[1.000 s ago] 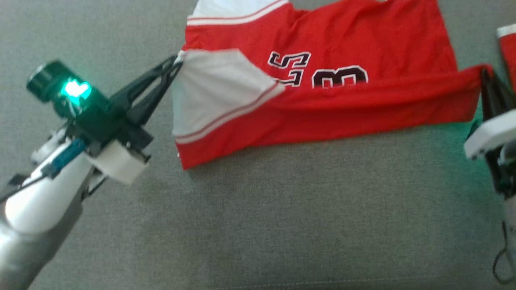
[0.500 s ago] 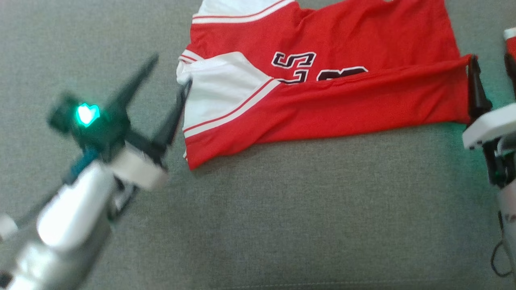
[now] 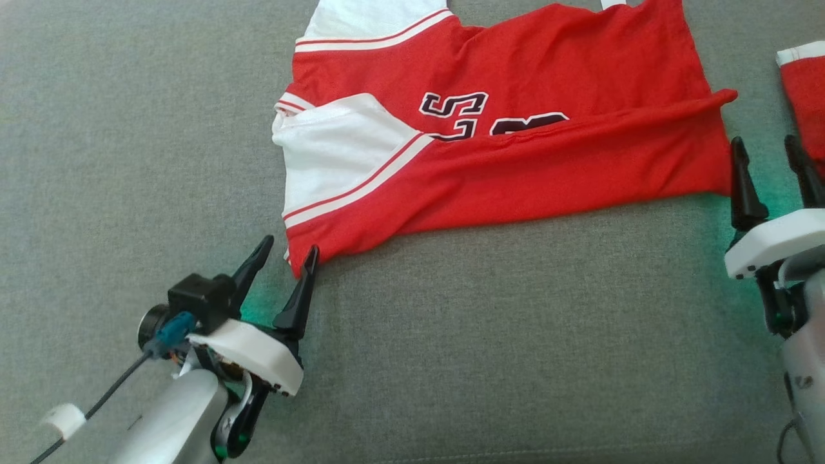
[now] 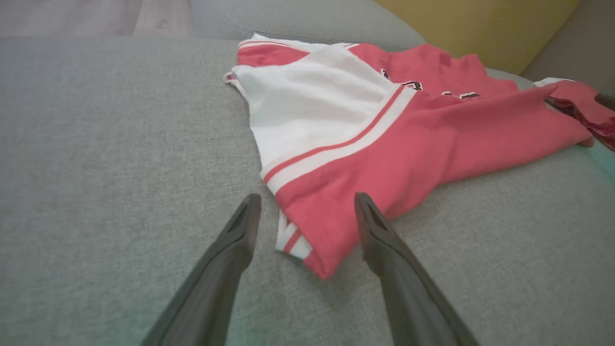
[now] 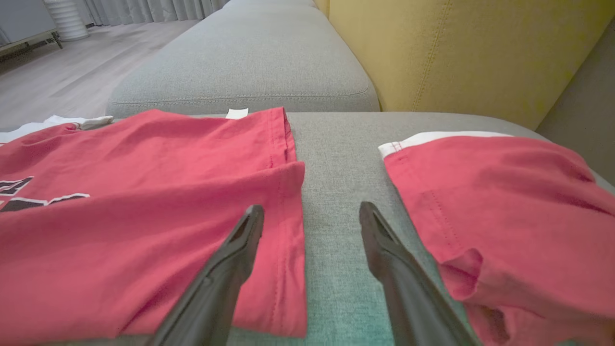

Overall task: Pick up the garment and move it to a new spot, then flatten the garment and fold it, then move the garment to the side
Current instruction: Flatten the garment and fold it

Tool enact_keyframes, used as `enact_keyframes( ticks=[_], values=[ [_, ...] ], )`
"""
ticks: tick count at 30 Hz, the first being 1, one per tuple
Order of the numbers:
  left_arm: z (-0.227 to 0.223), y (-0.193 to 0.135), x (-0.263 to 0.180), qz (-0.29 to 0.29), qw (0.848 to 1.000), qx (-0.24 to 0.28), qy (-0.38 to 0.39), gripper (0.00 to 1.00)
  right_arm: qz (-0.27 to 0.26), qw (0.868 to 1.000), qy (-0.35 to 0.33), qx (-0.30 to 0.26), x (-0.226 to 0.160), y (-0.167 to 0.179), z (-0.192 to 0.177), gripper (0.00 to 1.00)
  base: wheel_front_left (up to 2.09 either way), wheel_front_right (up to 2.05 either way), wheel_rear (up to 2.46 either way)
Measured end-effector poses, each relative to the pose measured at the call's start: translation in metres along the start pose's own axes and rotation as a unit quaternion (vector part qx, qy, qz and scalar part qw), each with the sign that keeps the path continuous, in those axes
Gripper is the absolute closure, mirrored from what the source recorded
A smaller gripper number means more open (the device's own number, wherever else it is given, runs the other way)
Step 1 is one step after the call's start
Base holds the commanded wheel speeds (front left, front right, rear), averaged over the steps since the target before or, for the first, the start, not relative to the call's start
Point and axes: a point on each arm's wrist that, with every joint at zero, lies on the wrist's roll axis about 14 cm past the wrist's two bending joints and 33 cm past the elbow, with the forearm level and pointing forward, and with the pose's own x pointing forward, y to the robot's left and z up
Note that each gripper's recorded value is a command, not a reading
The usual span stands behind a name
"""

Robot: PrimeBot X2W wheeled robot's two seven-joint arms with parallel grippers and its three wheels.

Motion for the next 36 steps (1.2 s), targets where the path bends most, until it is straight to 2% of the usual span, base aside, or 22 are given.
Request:
enact_keyframes(
  ticks=[1, 3, 4, 5, 8, 9, 16, 25, 31, 32, 33, 34, 36],
  values=[
    [-0.002, 0.000, 0.000, 0.000, 1.000, -0.003, 0.007, 0.00, 0.000, 1.000, 0.000, 0.000, 0.000, 0.000, -0.001, 0.00, 0.00, 0.00, 0.00],
    [-0.005, 0.000, 0.000, 0.001, 1.000, -0.004, 0.015, 0.26, 0.000, 1.000, 0.004, 0.000, -0.001, 0.000, -0.004, 0.00, 0.00, 0.00, 0.00],
    [-0.006, 0.000, 0.000, 0.000, 1.000, -0.004, 0.020, 0.53, 0.000, 1.000, 0.006, 0.000, -0.001, 0.000, -0.005, 0.00, 0.00, 0.00, 0.00],
    [-0.008, -0.001, 0.000, -0.001, 1.000, -0.006, 0.027, 0.62, -0.001, 1.000, 0.006, 0.001, -0.002, 0.000, -0.005, 0.00, 0.00, 0.00, 0.00],
    [-0.017, -0.007, -0.001, -0.014, 0.998, -0.012, 0.053, 0.98, -0.002, 1.000, 0.007, 0.004, -0.002, -0.001, -0.006, 0.00, 0.00, 0.00, 0.00],
    [-0.020, -0.009, -0.002, -0.018, 0.998, -0.012, 0.060, 1.00, -0.002, 1.000, 0.009, 0.005, -0.003, 0.000, -0.008, 0.00, 0.00, 0.00, 0.00],
    [-0.025, -0.013, -0.008, -0.026, 0.997, -0.024, 0.072, 1.00, -0.001, 1.000, 0.020, 0.016, -0.002, 0.003, -0.017, 0.00, 0.00, 0.00, 0.00],
    [0.002, -0.002, -0.019, -0.015, 1.000, 0.011, 0.023, 1.00, 0.013, 0.998, 0.055, 0.029, -0.009, 0.014, -0.032, 0.00, 0.00, 0.00, 0.00],
    [0.008, 0.006, -0.025, -0.006, 1.000, 0.024, 0.017, 1.00, 0.023, 0.996, 0.075, 0.033, -0.010, 0.018, -0.039, 0.01, 0.00, 0.00, 0.00],
    [0.009, 0.007, -0.026, -0.004, 0.999, 0.028, 0.016, 1.00, 0.024, 0.996, 0.076, 0.028, -0.010, 0.017, -0.039, 0.21, 0.00, 0.00, 0.00],
    [0.010, 0.007, -0.026, -0.004, 0.999, 0.029, 0.015, 1.00, 0.025, 0.996, 0.076, 0.026, -0.010, 0.016, -0.039, 0.65, 0.00, 0.00, 0.00],
    [0.011, 0.006, -0.026, -0.005, 0.999, 0.029, 0.014, 1.00, 0.026, 0.996, 0.077, 0.026, -0.010, 0.016, -0.039, 0.98, 0.00, 0.00, 0.00],
    [0.012, 0.006, -0.027, -0.005, 0.999, 0.030, 0.011, 1.00, 0.030, 0.996, 0.085, 0.027, -0.012, 0.018, -0.042, 1.00, 0.00, 0.00, 0.00]
  ],
)
